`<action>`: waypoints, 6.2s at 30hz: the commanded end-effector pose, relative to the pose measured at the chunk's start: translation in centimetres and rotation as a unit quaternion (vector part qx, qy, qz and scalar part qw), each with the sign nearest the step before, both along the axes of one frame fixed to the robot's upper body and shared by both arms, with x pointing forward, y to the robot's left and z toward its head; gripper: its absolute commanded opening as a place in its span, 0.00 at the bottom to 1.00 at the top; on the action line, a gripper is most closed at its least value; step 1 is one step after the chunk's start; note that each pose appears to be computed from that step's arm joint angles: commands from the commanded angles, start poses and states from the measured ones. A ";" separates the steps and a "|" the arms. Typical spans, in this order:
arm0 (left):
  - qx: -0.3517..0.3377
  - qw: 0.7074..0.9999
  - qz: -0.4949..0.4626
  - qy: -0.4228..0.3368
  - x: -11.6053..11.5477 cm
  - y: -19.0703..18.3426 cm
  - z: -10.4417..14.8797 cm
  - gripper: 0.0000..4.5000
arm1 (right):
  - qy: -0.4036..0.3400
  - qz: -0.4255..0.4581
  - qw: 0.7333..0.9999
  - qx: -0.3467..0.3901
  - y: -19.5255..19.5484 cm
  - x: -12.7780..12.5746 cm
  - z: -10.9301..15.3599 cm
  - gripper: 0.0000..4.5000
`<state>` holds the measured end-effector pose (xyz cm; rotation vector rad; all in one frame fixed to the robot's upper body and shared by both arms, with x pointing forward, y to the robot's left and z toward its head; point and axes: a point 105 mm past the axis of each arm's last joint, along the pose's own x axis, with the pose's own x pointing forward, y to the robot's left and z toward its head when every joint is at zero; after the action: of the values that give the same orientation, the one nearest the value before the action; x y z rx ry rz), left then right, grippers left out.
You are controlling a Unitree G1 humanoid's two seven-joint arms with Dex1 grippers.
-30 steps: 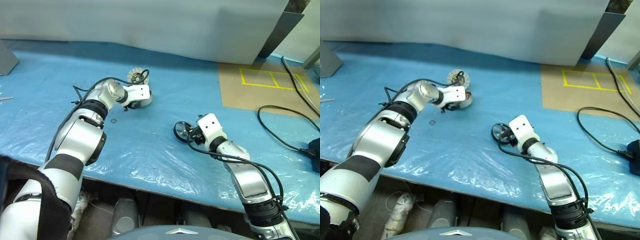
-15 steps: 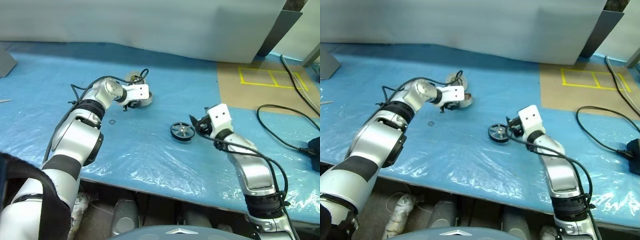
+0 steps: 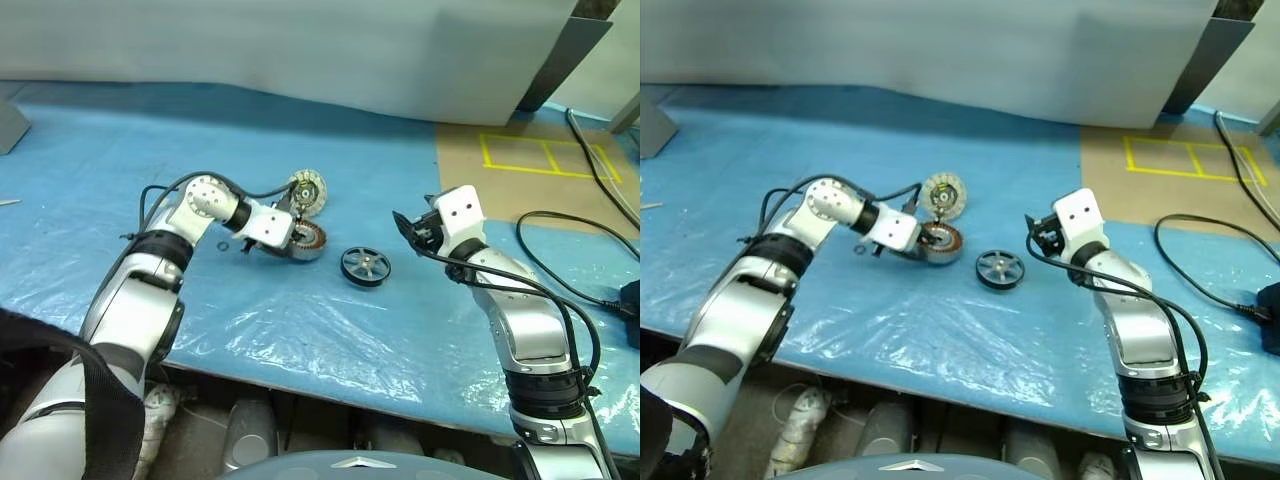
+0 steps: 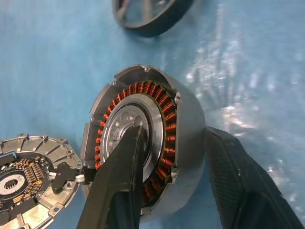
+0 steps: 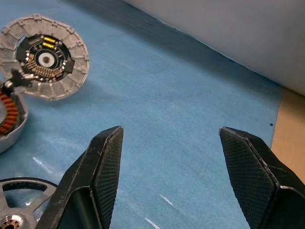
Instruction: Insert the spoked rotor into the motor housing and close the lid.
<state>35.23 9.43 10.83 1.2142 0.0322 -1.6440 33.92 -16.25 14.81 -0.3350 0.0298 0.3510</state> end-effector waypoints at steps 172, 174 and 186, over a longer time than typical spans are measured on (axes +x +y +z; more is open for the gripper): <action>-0.366 0.638 0.670 0.102 -1.2 11.5 -9.7 0.15 | 0.151 0.241 0.957 -0.056 3.9 -2.4 -5.0 0.55; -0.368 0.669 0.633 0.123 -2.2 10.1 -9.5 0.15 | 0.152 0.240 0.957 -0.056 3.9 -2.5 -5.0 0.55; -0.429 0.763 0.446 0.189 -5.1 5.2 -2.1 0.15 | 0.156 0.254 0.953 -0.055 4.1 -2.9 -5.2 0.55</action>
<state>30.35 15.48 6.13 0.0303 0.1652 -0.7394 31.26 -12.40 8.94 -0.3724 0.3137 0.9013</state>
